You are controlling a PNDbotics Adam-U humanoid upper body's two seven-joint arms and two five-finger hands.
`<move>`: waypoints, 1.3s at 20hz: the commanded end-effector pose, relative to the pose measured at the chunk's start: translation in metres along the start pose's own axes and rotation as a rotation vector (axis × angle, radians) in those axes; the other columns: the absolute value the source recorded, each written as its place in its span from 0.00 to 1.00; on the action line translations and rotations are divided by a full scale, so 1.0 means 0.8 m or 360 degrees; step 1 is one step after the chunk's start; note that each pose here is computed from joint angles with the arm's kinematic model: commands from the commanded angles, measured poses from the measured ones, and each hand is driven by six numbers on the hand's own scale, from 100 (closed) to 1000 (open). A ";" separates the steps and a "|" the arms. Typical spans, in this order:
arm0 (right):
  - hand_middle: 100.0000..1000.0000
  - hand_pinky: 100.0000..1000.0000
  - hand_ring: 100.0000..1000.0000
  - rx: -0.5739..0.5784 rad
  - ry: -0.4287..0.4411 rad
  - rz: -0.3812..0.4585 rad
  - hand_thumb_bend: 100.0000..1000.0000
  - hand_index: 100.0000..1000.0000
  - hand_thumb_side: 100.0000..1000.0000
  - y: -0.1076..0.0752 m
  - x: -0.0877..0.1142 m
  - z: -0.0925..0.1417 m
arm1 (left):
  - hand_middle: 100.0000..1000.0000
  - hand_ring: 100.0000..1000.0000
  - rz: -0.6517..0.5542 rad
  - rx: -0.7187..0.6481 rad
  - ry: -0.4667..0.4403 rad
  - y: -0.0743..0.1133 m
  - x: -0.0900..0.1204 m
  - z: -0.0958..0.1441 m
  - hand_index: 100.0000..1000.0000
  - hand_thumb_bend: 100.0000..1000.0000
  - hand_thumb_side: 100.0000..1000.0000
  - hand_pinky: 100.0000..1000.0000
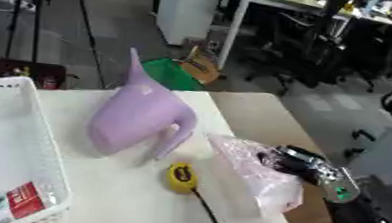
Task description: Pick up objects on the table and place them in the box.
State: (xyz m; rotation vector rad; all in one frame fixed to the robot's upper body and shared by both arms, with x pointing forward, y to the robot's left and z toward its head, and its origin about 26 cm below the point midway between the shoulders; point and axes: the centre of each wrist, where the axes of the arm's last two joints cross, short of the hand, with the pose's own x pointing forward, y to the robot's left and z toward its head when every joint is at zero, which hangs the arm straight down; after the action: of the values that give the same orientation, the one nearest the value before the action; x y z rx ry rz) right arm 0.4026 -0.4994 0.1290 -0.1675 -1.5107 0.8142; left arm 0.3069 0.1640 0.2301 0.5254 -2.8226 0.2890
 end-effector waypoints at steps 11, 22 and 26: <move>0.11 0.00 0.39 0.0065 -0.0416 0.0026 0.00 0.24 0.60 -0.062 0.128 -0.021 | 0.87 0.95 0.0014 0.0006 -0.0024 -0.002 0.007 -0.002 0.76 0.00 1.00 0.91; 0.10 0.00 0.40 0.0122 -0.0632 -0.0005 0.00 0.23 0.61 -0.068 0.222 -0.042 | 0.87 0.95 0.0006 -0.0002 -0.0019 0.000 0.006 0.003 0.76 0.01 1.00 0.90; 0.10 0.00 0.40 0.0155 -0.0682 -0.0017 0.00 0.23 0.61 -0.064 0.243 -0.049 | 0.87 0.95 0.0004 -0.0004 -0.0020 0.000 0.005 0.003 0.76 0.01 1.00 0.90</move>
State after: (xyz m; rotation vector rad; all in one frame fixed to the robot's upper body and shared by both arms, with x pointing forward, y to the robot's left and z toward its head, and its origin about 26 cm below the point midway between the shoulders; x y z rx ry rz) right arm 0.4355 -0.4122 0.2910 0.1151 -1.8264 0.9348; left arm 0.3059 0.1637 0.2233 0.5344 -2.8111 0.2699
